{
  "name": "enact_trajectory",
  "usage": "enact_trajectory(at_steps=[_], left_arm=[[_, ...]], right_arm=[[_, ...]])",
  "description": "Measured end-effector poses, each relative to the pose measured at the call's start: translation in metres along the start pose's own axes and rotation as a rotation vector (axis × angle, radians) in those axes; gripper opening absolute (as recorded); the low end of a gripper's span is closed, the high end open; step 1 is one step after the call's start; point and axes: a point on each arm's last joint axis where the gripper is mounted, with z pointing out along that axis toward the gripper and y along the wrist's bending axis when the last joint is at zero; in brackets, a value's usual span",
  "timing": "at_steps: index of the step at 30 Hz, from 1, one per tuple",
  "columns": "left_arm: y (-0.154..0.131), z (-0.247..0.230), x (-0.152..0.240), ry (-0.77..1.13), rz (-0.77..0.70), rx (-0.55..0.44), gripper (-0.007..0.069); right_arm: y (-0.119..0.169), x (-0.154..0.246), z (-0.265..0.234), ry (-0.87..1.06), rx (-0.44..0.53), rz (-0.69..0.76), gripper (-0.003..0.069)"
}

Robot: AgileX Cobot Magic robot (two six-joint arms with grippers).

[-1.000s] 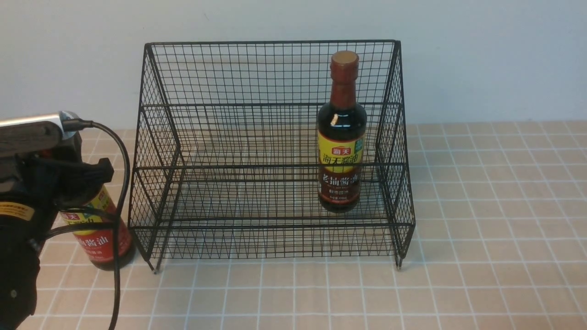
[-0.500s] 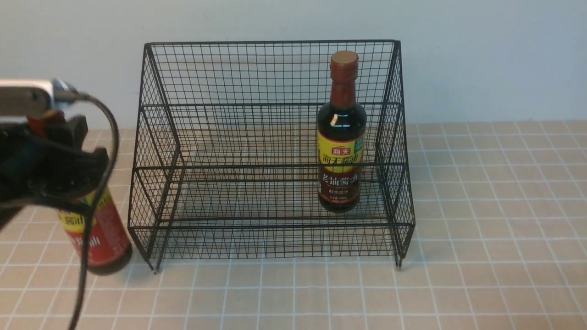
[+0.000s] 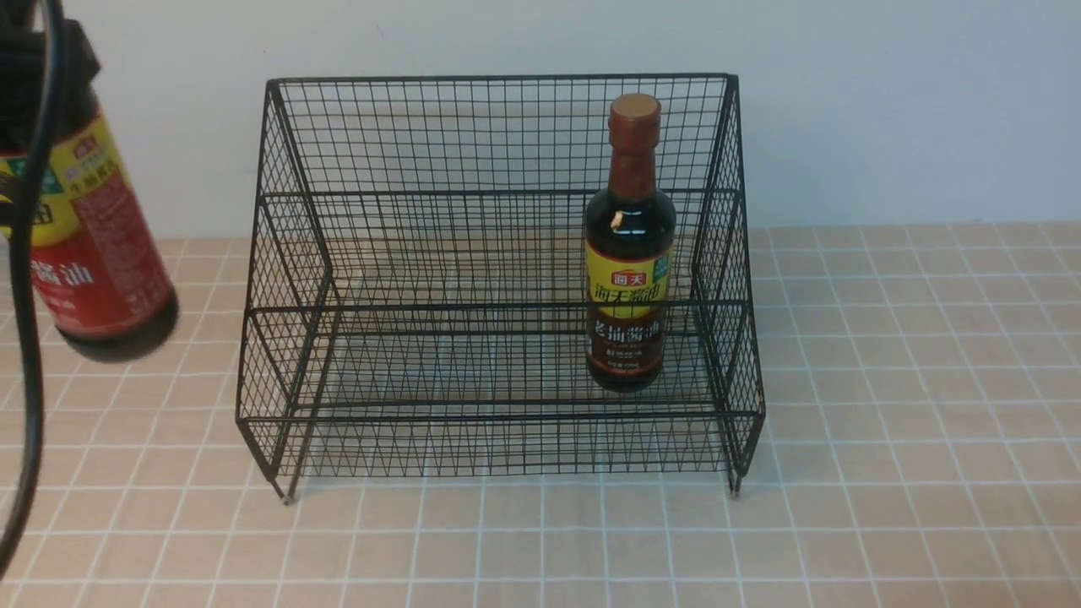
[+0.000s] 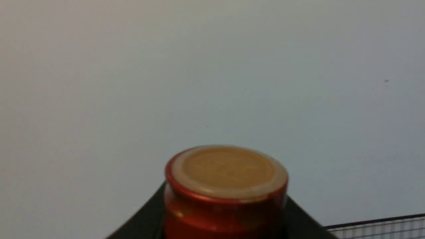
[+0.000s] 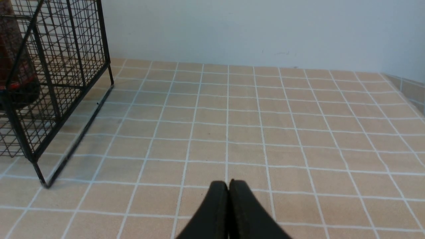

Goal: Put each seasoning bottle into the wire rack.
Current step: Use the left arm to put the condiment bottle back on the shelf

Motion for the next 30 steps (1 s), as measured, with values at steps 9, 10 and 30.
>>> enact_trajectory(at_steps=[9, 10, 30], left_arm=[[-0.038, 0.033, 0.018, -0.026, -0.037, 0.109, 0.0257], [-0.042, 0.038, 0.018, -0.033, -0.038, 0.114, 0.0257], [-0.072, 0.118, 0.076, 0.167, -0.007, 0.153, 0.0256]], right_arm=[[0.000, 0.000, 0.000, 0.000, 0.000, 0.000, -0.0013], [0.000, 0.000, 0.000, 0.000, 0.000, 0.000, -0.0013], [0.000, 0.000, 0.000, 0.000, 0.000, 0.000, -0.0013]])
